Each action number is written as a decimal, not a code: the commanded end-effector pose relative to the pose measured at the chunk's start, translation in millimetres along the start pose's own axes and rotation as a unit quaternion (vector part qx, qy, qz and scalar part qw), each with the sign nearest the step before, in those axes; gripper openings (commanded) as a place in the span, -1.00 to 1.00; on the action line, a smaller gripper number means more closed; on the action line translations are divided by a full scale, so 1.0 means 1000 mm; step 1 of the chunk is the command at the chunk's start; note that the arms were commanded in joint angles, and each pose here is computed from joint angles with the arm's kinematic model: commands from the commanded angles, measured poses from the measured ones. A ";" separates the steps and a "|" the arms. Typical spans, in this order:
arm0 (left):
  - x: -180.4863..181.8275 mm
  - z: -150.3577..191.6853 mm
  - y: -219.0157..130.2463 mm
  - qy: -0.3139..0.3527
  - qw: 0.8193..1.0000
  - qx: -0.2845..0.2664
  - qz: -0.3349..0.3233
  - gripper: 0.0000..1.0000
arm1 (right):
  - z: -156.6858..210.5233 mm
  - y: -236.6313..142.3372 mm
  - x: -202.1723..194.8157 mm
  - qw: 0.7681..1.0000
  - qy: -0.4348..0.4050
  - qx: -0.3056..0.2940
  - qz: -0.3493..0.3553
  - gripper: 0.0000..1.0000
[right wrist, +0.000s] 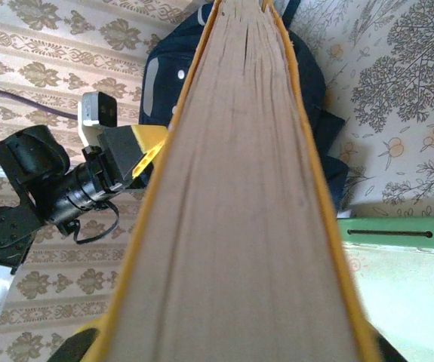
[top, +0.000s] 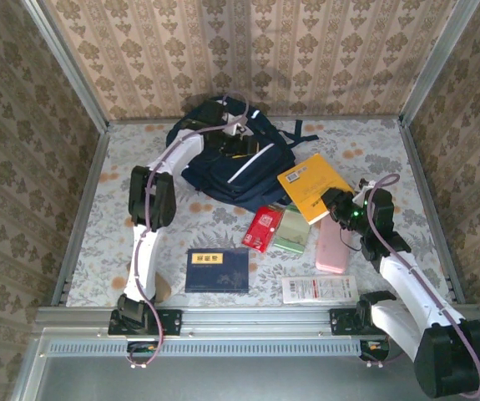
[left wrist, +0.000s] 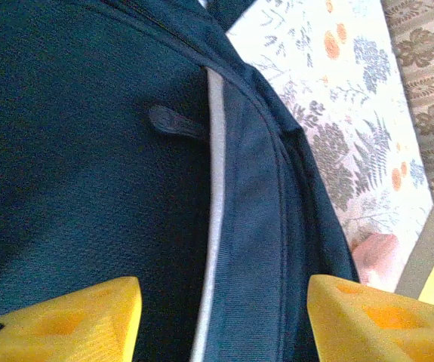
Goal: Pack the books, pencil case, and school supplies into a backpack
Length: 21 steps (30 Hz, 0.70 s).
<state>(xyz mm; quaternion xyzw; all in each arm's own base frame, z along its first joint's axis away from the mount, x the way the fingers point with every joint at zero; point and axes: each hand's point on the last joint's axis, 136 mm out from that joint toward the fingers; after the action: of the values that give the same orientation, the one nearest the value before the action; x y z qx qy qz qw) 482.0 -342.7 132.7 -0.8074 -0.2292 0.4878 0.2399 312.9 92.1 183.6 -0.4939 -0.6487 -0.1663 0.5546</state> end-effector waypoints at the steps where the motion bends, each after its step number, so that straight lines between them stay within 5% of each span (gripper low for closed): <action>1: -0.018 0.010 0.015 0.001 0.999 0.015 0.050 0.11 | -0.009 0.000 0.023 0.998 -0.017 -0.008 -0.054 -1.00; 6: -0.035 0.022 0.032 0.004 0.997 0.030 0.072 -0.04 | -0.007 0.008 0.016 0.998 0.003 0.005 -0.056 -1.00; 15: -0.009 0.031 0.036 -0.001 0.999 0.039 0.017 0.02 | -0.008 0.008 0.016 0.998 0.007 0.006 -0.057 -1.00; 21: -0.036 0.001 0.003 0.033 0.998 -0.028 0.051 0.07 | -0.008 0.010 0.014 0.998 0.008 0.008 -0.054 -1.00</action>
<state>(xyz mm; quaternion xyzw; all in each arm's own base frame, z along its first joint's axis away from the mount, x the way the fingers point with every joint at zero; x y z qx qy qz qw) 455.8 -372.9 108.9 -0.8084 -0.1897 0.5015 0.2428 321.8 93.1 169.9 -0.4765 -0.6392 -0.1709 0.5790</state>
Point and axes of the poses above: each hand's point on the last joint's axis, 136 mm out from that joint toward the fingers, its own y axis out along the fingers, its own x axis along the line the jaws close on, z = x × y, and after that the axes turned 2 degrees about -y, right-handed
